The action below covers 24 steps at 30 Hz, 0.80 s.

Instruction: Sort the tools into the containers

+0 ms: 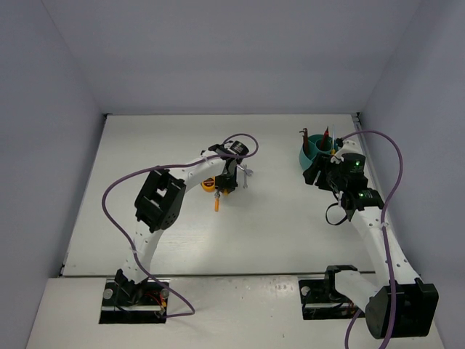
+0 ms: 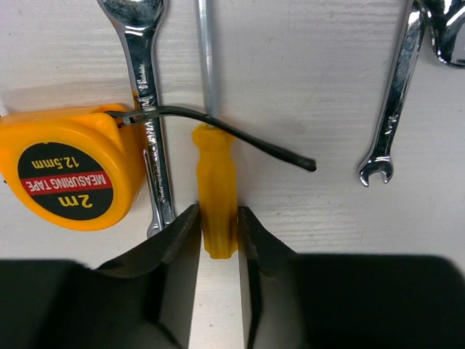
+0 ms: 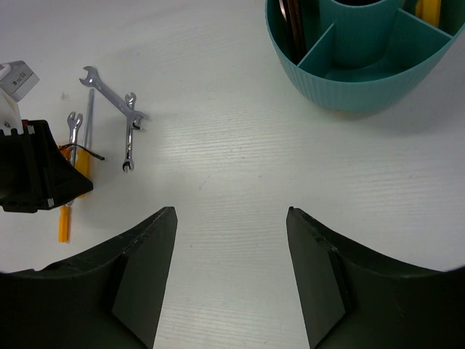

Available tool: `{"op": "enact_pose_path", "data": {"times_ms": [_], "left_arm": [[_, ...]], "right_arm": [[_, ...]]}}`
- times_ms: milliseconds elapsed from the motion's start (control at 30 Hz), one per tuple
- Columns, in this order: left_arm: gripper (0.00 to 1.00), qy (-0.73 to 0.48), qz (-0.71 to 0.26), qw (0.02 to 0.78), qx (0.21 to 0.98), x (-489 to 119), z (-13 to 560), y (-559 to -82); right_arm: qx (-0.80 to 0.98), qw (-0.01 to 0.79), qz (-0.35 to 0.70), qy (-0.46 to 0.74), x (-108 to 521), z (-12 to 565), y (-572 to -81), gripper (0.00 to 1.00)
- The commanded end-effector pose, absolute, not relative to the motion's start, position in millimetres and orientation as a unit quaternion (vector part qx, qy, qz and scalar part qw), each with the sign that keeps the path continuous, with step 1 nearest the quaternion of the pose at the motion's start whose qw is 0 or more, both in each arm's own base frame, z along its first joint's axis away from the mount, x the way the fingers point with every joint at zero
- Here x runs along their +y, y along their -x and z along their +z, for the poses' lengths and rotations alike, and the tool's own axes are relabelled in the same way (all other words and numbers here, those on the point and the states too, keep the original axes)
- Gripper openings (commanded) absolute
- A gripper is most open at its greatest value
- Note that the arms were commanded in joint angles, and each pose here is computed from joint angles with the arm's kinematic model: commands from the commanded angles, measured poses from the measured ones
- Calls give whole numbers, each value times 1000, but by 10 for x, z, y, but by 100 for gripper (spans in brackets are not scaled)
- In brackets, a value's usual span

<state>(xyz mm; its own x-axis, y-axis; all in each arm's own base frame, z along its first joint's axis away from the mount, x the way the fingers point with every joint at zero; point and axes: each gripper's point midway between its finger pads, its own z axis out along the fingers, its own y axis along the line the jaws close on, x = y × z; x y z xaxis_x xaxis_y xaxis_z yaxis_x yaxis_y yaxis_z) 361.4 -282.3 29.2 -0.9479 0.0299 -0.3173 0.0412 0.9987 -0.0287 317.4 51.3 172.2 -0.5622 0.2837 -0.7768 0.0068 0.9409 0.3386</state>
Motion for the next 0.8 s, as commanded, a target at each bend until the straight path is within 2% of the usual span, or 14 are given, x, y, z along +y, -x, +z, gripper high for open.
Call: {"op": "enact_pose_path", "data": {"times_ms": [0, 67, 167, 467, 767], "left_arm": [[15, -20, -24, 180, 983, -2870, 493, -3646], [6, -25, -25, 177, 984, -2866, 501, -3570], [0, -38, -28, 174, 984, -2845, 563, -3411], [0, -170, -72, 249, 951, -3155, 1144, -2866], [0, -189, -196, 370, 888, -3389, 1872, -2782]], "right_arm": [[860, 481, 159, -70, 563, 1839, -3176, 59], [859, 481, 160, -69, 572, 1844, -3162, 60], [860, 477, 168, -63, 620, 1854, -3154, 60], [863, 444, 238, -36, 1086, 1921, -3128, 61], [853, 413, 316, -42, 1616, 2156, -3158, 60]]}}
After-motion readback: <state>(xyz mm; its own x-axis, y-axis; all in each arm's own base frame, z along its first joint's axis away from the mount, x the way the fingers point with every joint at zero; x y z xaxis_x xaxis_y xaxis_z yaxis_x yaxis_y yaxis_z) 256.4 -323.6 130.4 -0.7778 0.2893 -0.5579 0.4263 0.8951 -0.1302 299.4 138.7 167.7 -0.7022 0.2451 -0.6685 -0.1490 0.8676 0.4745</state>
